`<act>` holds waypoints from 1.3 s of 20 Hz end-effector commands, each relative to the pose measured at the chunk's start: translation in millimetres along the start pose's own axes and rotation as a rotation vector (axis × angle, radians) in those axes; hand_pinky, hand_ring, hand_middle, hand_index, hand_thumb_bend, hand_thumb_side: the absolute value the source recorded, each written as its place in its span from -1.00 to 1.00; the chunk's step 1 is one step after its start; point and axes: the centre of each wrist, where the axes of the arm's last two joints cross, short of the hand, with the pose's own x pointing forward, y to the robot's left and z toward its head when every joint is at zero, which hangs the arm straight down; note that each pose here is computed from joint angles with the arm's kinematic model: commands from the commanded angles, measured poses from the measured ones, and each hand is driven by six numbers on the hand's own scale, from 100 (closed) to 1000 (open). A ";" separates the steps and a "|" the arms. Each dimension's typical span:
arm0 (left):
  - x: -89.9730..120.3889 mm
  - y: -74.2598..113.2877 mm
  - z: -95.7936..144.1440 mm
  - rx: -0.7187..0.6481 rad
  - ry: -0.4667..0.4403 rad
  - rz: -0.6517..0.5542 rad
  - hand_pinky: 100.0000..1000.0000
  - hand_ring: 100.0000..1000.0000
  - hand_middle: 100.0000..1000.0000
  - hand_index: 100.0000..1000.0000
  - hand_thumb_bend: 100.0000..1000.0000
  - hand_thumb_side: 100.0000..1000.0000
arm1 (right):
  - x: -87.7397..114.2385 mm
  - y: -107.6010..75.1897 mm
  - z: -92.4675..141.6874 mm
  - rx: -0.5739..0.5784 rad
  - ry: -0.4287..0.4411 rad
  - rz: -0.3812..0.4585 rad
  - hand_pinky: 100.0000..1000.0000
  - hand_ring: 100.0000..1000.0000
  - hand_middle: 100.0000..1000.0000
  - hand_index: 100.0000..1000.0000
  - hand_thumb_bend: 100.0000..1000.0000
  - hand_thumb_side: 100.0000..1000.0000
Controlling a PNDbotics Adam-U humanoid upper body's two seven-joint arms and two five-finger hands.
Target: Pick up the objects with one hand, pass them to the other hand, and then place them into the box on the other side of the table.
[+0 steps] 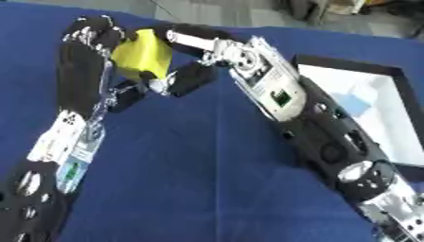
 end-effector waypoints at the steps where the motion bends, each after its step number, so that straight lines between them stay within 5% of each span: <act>1: 34.4 11.3 -29.7 0.098 -0.054 0.080 0.11 -0.30 -0.92 -0.90 0.25 -1.00 | 5.6 0.9 -4.9 0.009 -0.010 0.024 1.00 1.00 1.00 1.00 -1.00 -0.43; 26: 48.1 15.3 -33.9 0.062 -0.052 0.082 0.11 -0.32 -0.92 -0.90 0.25 -1.00 | 8.8 -2.6 -4.0 -0.018 -0.016 0.023 1.00 1.00 1.00 1.00 -1.00 -0.48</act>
